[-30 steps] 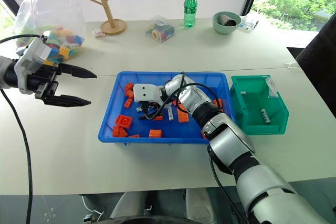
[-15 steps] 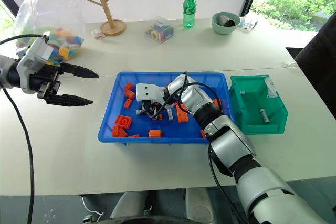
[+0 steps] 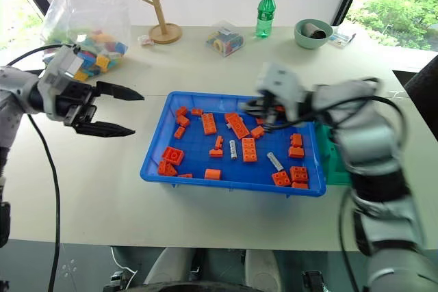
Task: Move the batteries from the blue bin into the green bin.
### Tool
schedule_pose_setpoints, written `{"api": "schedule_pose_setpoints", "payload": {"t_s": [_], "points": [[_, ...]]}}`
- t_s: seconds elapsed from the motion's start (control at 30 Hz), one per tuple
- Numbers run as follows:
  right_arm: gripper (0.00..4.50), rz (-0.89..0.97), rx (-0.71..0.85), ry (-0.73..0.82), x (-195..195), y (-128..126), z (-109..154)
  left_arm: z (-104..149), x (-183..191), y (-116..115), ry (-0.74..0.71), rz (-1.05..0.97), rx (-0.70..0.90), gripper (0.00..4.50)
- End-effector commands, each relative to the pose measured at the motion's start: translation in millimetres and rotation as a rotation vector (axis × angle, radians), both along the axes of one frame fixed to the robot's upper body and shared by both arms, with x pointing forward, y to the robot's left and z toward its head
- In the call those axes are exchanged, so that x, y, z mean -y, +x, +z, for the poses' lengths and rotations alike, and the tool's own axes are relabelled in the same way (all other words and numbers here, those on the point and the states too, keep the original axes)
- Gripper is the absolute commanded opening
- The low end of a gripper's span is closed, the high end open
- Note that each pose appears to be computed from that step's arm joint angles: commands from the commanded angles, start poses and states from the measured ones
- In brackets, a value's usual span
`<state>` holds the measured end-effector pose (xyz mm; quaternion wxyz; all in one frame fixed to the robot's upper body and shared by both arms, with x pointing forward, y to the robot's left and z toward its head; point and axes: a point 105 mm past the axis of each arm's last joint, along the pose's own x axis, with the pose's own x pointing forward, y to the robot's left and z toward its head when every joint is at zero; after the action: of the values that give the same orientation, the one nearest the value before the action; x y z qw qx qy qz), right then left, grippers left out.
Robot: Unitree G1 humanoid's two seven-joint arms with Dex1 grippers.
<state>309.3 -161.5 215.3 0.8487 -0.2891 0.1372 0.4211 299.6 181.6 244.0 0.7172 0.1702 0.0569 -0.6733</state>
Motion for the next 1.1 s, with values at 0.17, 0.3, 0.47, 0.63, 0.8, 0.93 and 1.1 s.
{"api": "schedule_pose_setpoints", "payload": {"t_s": [0.17,0.3,0.47,0.63,0.8,0.93,1.1], "points": [[0.07,-0.301,0.035,-0.038,80,-39,8,20,10,6,-0.041,-0.031,0.057,4.50],[0.07,-0.374,0.059,-0.077,96,-40,0,19,12,10,-0.043,-0.034,0.062,4.50],[0.07,-0.541,0.080,-0.114,133,-35,-5,20,13,11,-0.048,-0.038,0.069,4.50],[1.92,-0.593,0.072,-0.136,148,-33,-10,19,12,11,-0.050,-0.034,0.072,4.50],[3.91,-0.514,0.078,-0.035,125,-26,1,19,11,9,-0.051,-0.032,0.069,4.50],[3.91,-0.365,0.075,0.182,77,-18,27,19,11,9,-0.048,-0.029,0.070,4.50],[3.91,-0.281,-0.009,0.306,22,1,26,19,11,11,-0.044,-0.026,0.076,4.50]]}}
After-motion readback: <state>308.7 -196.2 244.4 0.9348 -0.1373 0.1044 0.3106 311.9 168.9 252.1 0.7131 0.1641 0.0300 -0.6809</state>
